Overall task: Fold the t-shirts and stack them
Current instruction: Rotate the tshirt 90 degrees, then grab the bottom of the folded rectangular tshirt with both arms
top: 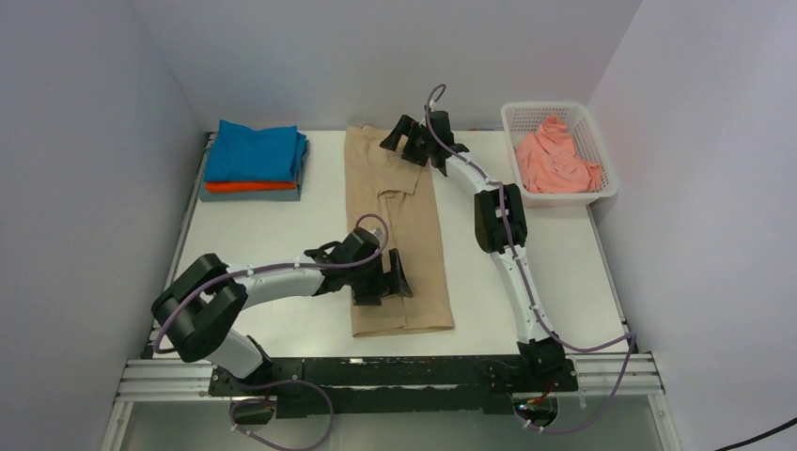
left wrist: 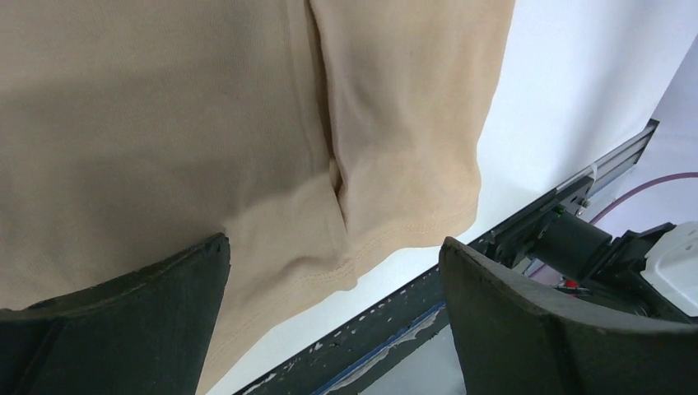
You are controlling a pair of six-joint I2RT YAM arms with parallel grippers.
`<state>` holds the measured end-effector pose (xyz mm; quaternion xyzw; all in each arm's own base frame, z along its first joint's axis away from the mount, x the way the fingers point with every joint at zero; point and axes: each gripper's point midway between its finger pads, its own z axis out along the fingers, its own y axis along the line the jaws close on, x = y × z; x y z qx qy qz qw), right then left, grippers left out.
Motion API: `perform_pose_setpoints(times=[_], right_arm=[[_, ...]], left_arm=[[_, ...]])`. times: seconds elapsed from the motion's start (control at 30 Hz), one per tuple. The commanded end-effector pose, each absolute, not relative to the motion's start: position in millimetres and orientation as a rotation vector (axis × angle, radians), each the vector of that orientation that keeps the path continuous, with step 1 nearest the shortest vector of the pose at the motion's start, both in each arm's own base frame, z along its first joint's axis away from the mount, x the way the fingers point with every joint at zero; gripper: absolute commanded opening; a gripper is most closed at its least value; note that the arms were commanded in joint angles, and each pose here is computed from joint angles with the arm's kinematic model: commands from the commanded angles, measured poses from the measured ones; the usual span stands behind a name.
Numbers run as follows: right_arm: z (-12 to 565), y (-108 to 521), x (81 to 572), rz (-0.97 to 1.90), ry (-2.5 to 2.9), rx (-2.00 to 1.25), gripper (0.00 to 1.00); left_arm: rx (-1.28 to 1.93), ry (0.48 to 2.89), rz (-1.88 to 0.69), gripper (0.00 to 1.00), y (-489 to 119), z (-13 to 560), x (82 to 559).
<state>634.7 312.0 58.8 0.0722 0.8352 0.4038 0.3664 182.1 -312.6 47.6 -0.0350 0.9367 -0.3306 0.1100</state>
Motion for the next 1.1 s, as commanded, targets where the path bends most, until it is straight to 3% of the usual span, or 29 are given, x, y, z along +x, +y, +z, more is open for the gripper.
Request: perform_pose_setpoints(times=[0.0, 0.13, 0.23, 0.43, 0.6, 0.8, 0.93, 1.07], right_arm=[[110, 295, 631, 0.922, 2.149, 0.165, 1.0], [183, 280, 619, 0.835, 2.055, 0.066, 1.0], [194, 266, 585, 0.794, 2.067, 0.002, 1.0], [145, 229, 459, 0.781, 2.249, 0.101, 1.0], [111, 207, 349, 0.753, 2.389, 0.18, 1.0], [78, 184, 256, 0.688, 2.532, 0.193, 1.0], [70, 175, 214, 0.696, 2.62, 0.133, 0.99], [54, 184, 178, 0.764, 2.697, 0.089, 0.98]], left_arm=[[-0.035, 2.637, -0.954, 0.99, -308, 78, 191], [0.082, 2.495, -0.928, 0.99, -304, 124, 206], [0.109, 2.481, -0.831, 0.99, -285, 131, 204], [0.072, 2.528, -0.66, 1.0, -230, 102, 178], [0.101, 2.575, -0.741, 0.99, -220, 80, 149], [0.114, 2.653, -0.832, 0.82, -225, 53, 129], [0.108, 2.735, -0.825, 0.59, -221, 34, 116], [0.09, 2.811, -0.788, 0.51, -214, 20, 105]])
